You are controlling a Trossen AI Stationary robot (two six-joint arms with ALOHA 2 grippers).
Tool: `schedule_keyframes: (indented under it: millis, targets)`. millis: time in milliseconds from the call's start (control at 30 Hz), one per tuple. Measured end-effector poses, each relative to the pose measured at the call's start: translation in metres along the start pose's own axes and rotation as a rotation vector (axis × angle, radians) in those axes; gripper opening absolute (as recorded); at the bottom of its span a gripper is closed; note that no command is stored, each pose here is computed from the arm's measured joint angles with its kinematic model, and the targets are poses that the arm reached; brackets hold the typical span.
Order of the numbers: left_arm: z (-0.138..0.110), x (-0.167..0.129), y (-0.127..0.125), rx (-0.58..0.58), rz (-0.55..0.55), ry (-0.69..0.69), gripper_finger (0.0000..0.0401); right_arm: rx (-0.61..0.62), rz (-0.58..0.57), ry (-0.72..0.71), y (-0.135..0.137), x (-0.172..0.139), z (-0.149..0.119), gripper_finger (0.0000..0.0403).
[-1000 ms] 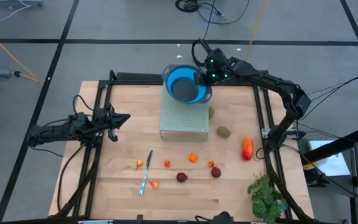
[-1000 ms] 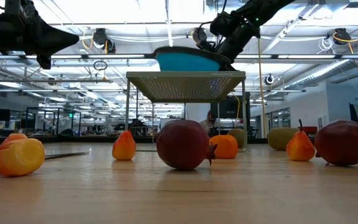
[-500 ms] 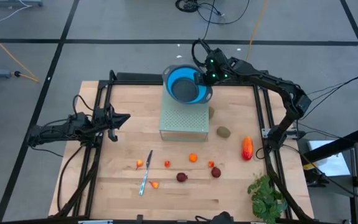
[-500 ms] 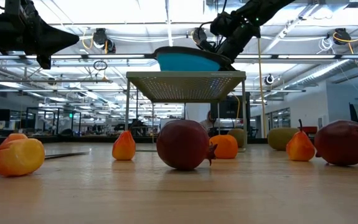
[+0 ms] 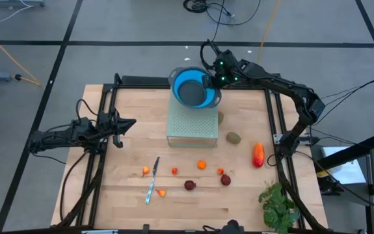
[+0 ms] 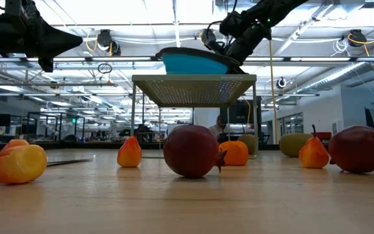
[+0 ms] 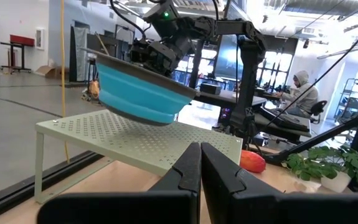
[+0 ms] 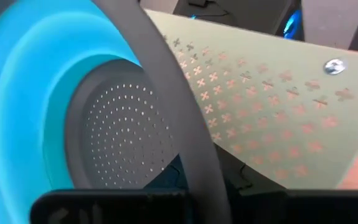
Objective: Pick & Place Fruit
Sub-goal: Put the blue strainer bowl on the shelf
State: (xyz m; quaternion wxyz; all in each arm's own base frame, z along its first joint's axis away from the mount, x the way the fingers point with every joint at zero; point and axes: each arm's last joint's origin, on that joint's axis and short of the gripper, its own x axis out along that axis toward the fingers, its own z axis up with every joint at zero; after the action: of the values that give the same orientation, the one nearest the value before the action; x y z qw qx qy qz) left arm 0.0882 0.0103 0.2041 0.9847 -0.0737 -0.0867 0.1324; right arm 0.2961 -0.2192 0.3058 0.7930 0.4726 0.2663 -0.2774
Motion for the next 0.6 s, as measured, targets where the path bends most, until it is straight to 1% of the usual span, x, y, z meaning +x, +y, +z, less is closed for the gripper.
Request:
schedule_keyframes:
  millis: [333,467,600]
  targets:
    - [0.0,0.0,0.0,-0.001,0.0,0.0,0.001,0.001,0.003,0.0,0.0003,0.0,0.0,0.0065]
    - [0.0,0.0,0.0,-0.001,0.0,0.0,0.001,-0.001,0.0,-0.002,0.0002,0.0,0.0001,0.0076]
    - [0.0001,0.0,0.0,-0.001,0.001,-0.001,0.001,-0.005,-0.009,-0.014,0.0003,-0.0023,0.0004,0.0079]
